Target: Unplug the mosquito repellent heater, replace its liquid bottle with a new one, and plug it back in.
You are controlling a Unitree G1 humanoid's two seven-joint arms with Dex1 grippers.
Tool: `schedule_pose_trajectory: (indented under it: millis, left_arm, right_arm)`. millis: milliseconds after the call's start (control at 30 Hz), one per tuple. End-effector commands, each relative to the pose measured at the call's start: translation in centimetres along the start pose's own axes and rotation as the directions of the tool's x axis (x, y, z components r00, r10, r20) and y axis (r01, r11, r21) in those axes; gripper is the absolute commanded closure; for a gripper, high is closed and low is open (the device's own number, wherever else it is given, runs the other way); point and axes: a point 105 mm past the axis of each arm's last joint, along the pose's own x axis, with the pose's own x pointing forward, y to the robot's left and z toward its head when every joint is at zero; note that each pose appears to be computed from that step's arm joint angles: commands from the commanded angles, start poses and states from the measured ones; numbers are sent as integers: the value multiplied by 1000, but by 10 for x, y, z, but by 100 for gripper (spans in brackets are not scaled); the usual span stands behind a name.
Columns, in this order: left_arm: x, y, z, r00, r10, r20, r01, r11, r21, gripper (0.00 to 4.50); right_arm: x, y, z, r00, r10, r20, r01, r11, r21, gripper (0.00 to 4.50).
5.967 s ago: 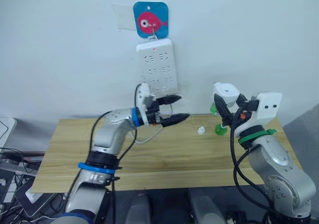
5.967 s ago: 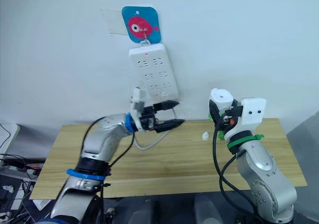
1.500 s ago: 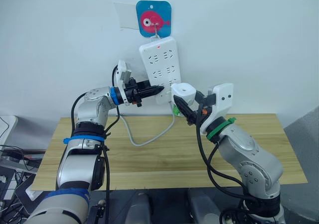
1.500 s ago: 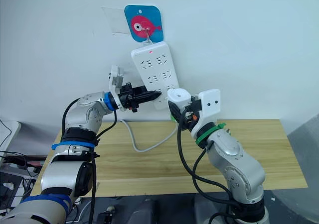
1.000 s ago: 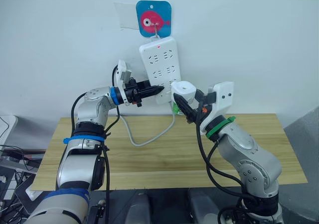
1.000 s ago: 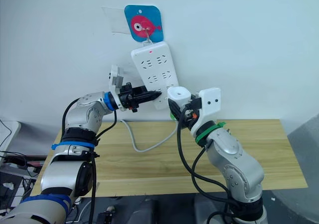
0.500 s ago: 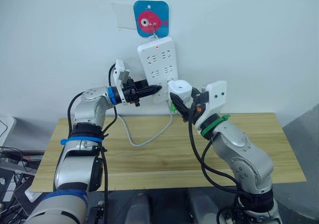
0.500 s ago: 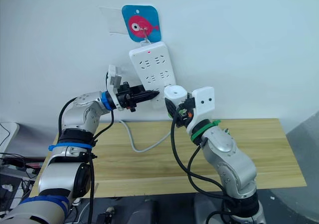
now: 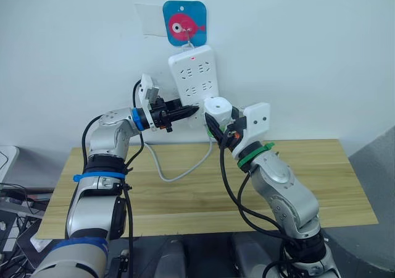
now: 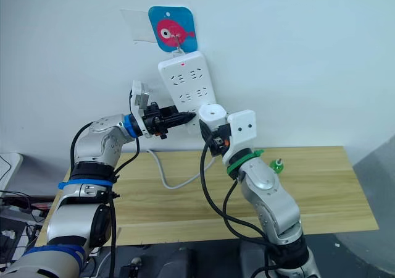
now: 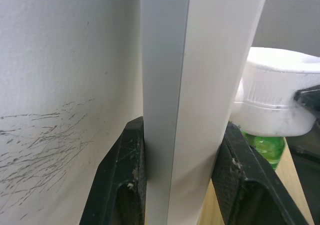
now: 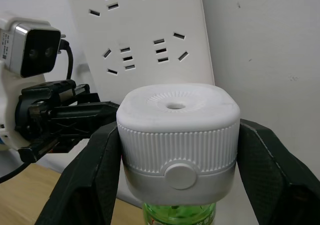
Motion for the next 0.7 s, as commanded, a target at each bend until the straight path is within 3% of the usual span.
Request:
schedule_pose_trajectory:
  millis: [33,533,700]
  left_arm:
    - [10,-13,13,995,-85,53,85,996,16,318]
    - [11,-14,11,995,-85,54,85,996,17,318]
    - [8,-12,8,996,-80,43,79,997,22,318]
  right_arm:
    - [10,-1,-2,999,-37,-8,37,999,-40,160]
    - [15,7,-3,1000,-14,3,14,997,-71,160]
    - [2,1,1,1000,15,6,-14,997,-77,4]
